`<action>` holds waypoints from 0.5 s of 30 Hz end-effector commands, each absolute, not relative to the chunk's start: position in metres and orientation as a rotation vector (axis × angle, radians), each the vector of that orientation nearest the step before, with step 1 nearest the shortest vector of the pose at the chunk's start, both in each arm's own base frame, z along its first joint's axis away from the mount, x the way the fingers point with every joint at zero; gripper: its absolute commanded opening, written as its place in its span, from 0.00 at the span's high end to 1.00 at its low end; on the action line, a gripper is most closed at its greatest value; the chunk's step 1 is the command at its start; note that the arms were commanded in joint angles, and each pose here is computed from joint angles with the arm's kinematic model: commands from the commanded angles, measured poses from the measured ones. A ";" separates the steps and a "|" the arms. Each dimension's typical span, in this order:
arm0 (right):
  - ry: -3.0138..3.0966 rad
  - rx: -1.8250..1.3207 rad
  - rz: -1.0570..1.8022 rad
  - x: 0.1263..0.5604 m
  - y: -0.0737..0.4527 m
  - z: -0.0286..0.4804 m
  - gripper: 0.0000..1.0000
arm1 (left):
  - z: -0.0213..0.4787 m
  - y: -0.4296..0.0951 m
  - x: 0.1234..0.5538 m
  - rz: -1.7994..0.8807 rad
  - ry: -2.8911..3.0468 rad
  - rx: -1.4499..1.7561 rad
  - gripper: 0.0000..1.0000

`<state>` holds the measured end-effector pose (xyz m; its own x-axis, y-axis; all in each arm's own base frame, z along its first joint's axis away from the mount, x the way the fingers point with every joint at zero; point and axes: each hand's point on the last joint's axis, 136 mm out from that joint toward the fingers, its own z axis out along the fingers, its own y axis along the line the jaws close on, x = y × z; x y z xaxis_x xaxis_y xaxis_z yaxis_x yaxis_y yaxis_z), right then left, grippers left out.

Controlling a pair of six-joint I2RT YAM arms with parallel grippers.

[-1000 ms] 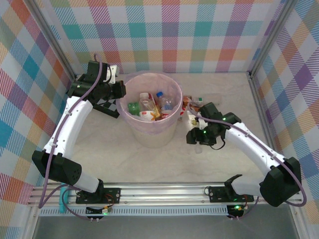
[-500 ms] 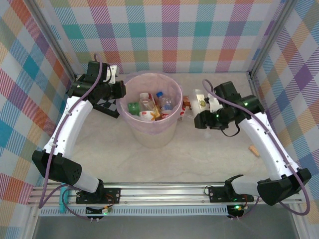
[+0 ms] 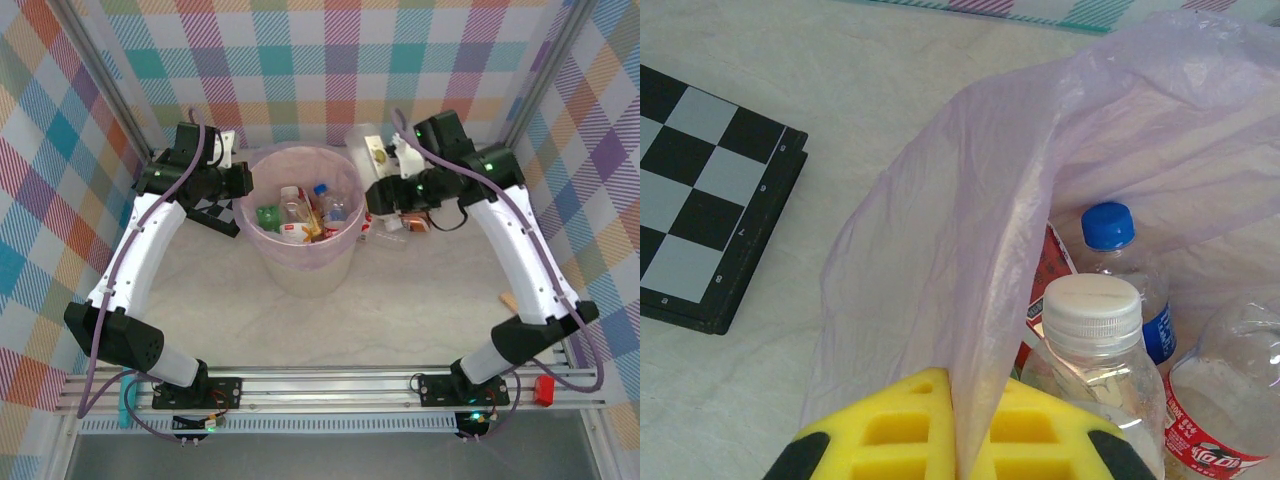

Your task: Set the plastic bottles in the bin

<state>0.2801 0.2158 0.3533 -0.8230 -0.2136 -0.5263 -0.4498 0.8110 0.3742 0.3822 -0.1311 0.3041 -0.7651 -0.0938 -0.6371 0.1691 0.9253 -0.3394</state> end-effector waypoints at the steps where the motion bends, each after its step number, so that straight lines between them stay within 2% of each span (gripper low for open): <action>1: 2.481 -0.616 0.696 0.283 0.239 0.364 0.48 | 0.286 -0.150 0.369 -0.595 2.481 0.063 1.00; 8: 2.431 -0.760 0.732 0.293 0.295 0.365 0.48 | 0.286 -0.155 0.368 -0.599 2.484 0.072 1.00; 15: 2.492 -0.792 0.654 0.310 0.324 0.328 0.47 | 0.293 -0.157 0.367 -0.588 2.472 0.081 1.00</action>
